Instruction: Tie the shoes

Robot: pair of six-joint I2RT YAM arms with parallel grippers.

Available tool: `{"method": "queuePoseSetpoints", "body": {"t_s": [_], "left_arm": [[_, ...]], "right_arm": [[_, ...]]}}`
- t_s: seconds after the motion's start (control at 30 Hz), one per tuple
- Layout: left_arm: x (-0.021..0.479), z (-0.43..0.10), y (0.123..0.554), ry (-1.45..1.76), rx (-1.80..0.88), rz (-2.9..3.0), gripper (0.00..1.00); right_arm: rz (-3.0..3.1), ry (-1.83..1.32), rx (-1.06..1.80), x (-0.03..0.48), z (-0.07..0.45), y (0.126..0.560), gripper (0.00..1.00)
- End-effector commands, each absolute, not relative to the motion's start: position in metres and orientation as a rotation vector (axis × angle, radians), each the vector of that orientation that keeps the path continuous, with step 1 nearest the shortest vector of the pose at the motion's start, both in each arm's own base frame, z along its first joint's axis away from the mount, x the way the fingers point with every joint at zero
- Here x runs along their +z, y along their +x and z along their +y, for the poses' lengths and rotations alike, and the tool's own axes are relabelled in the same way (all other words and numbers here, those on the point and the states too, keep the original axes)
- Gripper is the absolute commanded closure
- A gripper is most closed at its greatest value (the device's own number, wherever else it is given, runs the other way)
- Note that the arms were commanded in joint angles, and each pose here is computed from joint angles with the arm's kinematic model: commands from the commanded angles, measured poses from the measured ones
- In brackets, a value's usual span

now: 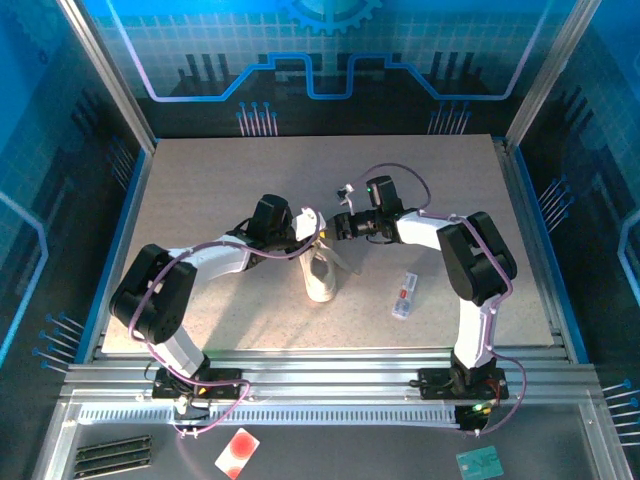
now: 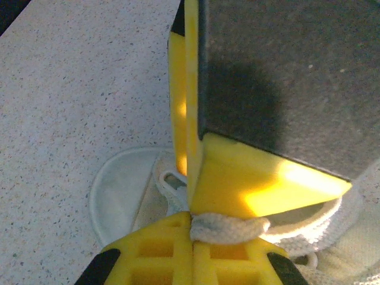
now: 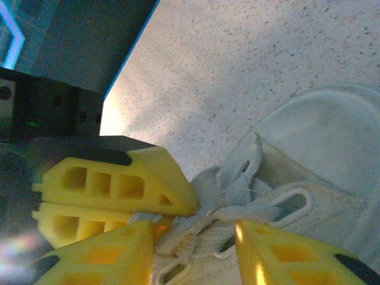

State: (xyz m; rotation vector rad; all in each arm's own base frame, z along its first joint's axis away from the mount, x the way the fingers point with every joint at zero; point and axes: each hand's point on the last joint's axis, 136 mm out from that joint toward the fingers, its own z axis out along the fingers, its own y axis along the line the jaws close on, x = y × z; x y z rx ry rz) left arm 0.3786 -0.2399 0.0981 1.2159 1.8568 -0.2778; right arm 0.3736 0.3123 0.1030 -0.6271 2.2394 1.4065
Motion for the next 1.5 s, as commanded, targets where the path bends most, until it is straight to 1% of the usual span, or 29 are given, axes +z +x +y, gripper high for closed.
{"method": "queuePoseSetpoints", "body": {"t_s": [0.0, 0.47, 0.63, 0.67, 0.7, 0.77, 0.83, 0.9, 1.2, 1.47], "left_arm": [[0.116, -0.244, 0.381, 1.181, -0.271, 1.799, 1.00], [0.122, -0.248, 0.382, 1.167, -0.284, 1.738, 1.00], [0.125, -0.253, 0.384, 1.143, -0.319, 1.715, 1.00], [0.126, -0.254, 0.384, 1.136, -0.326, 1.711, 1.00], [0.127, -0.256, 0.385, 1.130, -0.333, 1.704, 1.00], [0.129, -0.258, 0.385, 1.123, -0.347, 1.687, 1.00], [0.131, -0.259, 0.383, 1.121, -0.355, 1.670, 1.00], [0.132, -0.259, 0.381, 1.127, -0.356, 1.651, 1.00], [0.132, -0.258, 0.374, 1.144, -0.355, 1.619, 1.00], [0.129, -0.257, 0.369, 1.170, -0.359, 1.643, 1.00]], "right_arm": [[2.230, -0.640, 1.514, 0.102, 0.320, 0.362, 0.58], [2.280, -0.642, 1.587, 0.092, 0.330, 0.347, 0.57], [2.269, -0.619, 1.652, 0.094, 0.341, 0.342, 0.60], [2.266, -0.607, 1.663, 0.094, 0.342, 0.342, 0.62], [2.259, -0.589, 1.676, 0.095, 0.342, 0.343, 0.66], [2.242, -0.559, 1.694, 0.096, 0.341, 0.345, 0.78], [2.226, -0.545, 1.691, 0.099, 0.339, 0.347, 0.95], [2.226, -0.526, 1.643, 0.100, 0.333, 0.351, 1.00], [2.196, -0.474, 1.406, 0.115, 0.289, 0.370, 1.00], [2.155, -0.534, 1.344, 0.123, 0.287, 0.375, 1.00]]}}
